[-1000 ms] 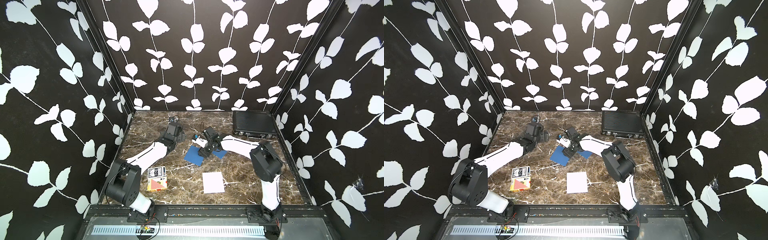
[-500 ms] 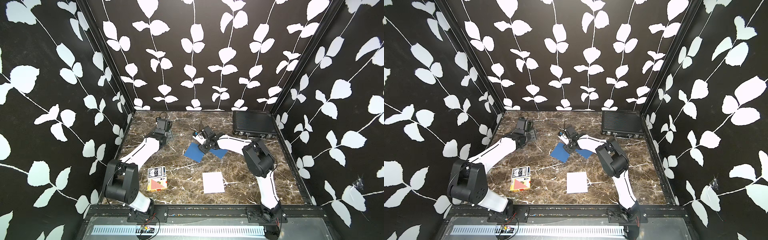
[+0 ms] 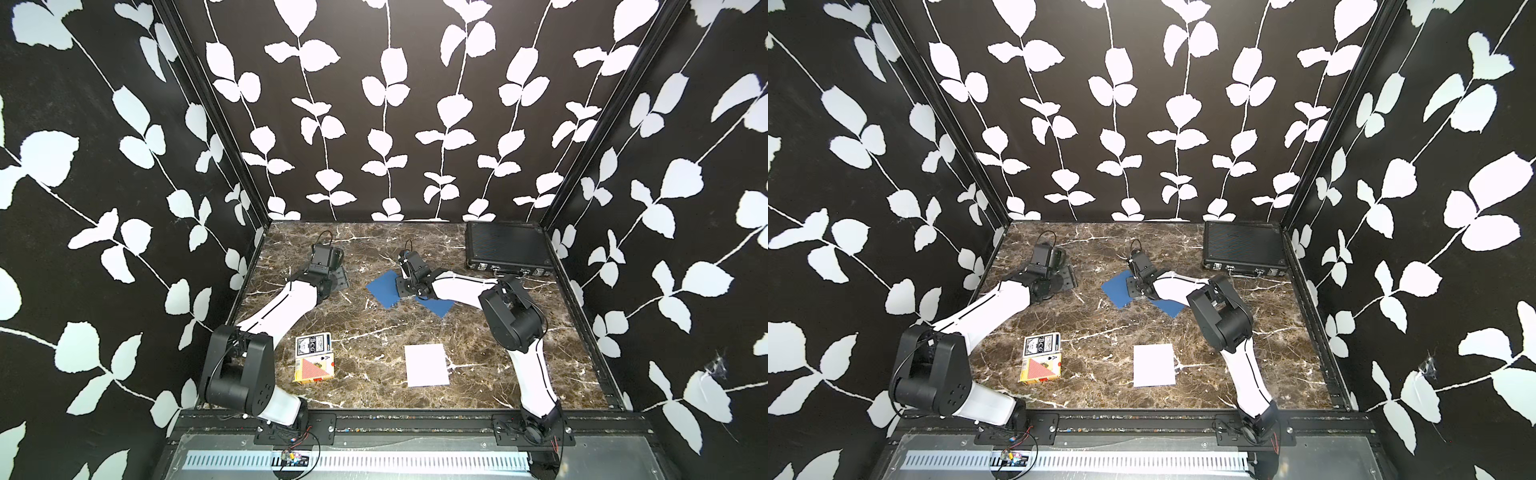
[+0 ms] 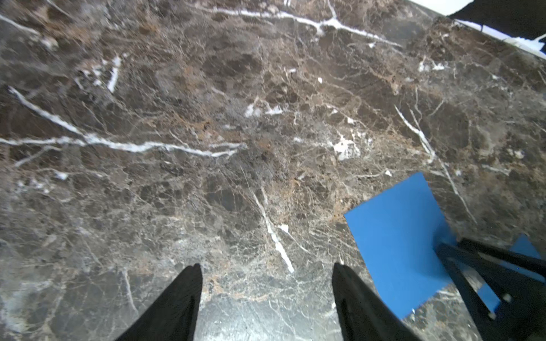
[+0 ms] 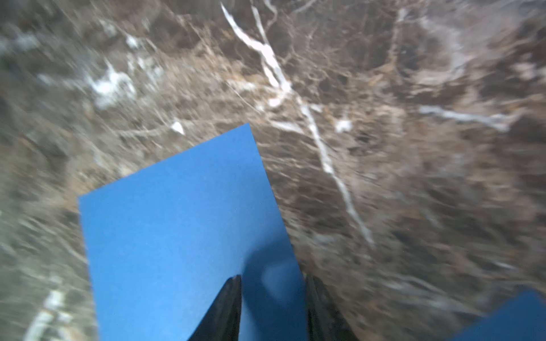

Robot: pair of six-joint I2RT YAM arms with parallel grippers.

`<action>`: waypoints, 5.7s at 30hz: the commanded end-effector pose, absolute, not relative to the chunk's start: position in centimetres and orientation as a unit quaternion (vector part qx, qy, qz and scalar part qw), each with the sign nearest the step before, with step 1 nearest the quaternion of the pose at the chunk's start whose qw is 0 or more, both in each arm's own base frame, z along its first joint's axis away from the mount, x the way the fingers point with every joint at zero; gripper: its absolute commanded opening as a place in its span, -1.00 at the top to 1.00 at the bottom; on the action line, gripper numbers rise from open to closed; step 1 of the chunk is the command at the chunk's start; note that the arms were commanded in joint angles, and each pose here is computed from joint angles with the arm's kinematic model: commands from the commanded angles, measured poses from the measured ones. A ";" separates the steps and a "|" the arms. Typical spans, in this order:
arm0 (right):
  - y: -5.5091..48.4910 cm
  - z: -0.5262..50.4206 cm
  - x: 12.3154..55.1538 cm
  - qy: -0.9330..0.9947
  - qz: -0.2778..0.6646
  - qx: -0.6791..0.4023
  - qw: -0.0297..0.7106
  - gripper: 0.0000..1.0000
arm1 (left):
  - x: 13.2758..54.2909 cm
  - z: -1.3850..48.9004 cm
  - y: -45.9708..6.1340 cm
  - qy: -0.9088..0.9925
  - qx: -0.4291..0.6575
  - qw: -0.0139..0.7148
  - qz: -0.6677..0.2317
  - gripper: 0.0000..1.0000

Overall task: Fold the square paper along the opposite sides
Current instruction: Pick up the paper from the center of the board.

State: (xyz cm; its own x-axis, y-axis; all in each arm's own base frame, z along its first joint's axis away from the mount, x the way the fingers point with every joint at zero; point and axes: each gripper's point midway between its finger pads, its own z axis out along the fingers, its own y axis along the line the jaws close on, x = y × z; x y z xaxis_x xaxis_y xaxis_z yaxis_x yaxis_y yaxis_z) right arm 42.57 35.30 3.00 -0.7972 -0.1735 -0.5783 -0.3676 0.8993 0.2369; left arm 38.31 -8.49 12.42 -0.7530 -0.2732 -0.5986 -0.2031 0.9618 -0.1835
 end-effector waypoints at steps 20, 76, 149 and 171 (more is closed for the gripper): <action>37.3 0.9 36.0 0.930 0.314 -0.113 0.152 0.14 | 38.5 9.7 -12.4 0.949 -0.115 0.256 -0.144 -0.39; 39.4 2.0 36.4 0.904 0.394 -0.130 0.099 0.01 | 38.3 1.5 -18.4 0.965 -0.007 -0.009 -0.263 -0.79; 37.3 21.2 40.9 0.696 0.688 -0.069 0.191 -0.17 | 38.7 23.3 -22.9 0.806 0.077 0.215 -0.547 0.52; 36.3 24.5 40.3 0.672 0.704 -0.071 0.218 0.50 | 38.5 22.8 -22.1 0.818 0.086 0.224 -0.522 0.49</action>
